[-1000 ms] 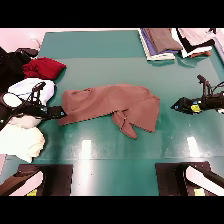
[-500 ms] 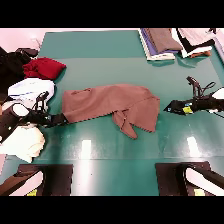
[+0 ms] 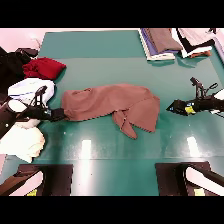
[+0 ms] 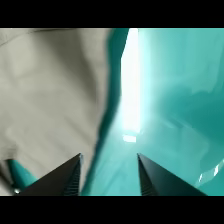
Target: Fold the shirts.
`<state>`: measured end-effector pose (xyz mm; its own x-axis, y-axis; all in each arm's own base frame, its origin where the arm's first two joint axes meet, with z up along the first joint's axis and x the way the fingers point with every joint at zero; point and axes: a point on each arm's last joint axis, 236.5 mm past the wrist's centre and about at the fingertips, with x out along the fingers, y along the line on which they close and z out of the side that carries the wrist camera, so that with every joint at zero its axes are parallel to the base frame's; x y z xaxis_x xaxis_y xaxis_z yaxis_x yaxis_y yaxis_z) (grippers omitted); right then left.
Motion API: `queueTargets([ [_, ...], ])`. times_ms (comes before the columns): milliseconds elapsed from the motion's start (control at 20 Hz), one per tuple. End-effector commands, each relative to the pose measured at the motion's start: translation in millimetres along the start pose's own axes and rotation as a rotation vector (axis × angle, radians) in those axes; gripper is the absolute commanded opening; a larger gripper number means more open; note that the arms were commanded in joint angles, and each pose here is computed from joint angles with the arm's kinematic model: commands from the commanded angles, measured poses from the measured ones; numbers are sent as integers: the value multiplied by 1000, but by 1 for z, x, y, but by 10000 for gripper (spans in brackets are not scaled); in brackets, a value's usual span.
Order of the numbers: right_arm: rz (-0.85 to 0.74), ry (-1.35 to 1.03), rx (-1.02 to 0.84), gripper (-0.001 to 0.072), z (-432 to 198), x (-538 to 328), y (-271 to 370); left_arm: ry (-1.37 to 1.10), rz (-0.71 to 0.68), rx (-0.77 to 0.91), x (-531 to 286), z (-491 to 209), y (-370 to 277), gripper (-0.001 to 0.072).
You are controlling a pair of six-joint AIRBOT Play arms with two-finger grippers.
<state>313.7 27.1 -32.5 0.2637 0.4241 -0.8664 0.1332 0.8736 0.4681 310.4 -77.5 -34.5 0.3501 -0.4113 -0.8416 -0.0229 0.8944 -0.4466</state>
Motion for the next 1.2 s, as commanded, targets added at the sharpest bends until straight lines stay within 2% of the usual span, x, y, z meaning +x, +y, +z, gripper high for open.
queueTargets([
  [0,6,55,74,452,-4,17,-19,4,-36,37,-18,14,-19,23],
  [250,187,-62,178,448,45,51,-1,6,-38,40,-19,14,-20,23],
  [500,230,-34,81,442,77,69,32,2,-38,19,-19,15,-20,23],
  [600,242,0,42,376,78,82,46,4,-38,13,-20,15,-20,23],
  [650,246,13,22,306,78,85,51,9,-40,13,-20,14,-21,23],
  [750,209,22,-52,54,79,83,55,15,-41,17,-21,13,-21,23],
  [800,188,0,-94,19,84,71,56,9,-44,25,-25,15,-24,22],
  [1000,173,-275,-262,19,133,-48,99,-232,-68,140,-105,83,-71,22],
  [1150,154,-568,-430,18,152,-189,152,-598,-109,305,-248,138,-147,22],
])
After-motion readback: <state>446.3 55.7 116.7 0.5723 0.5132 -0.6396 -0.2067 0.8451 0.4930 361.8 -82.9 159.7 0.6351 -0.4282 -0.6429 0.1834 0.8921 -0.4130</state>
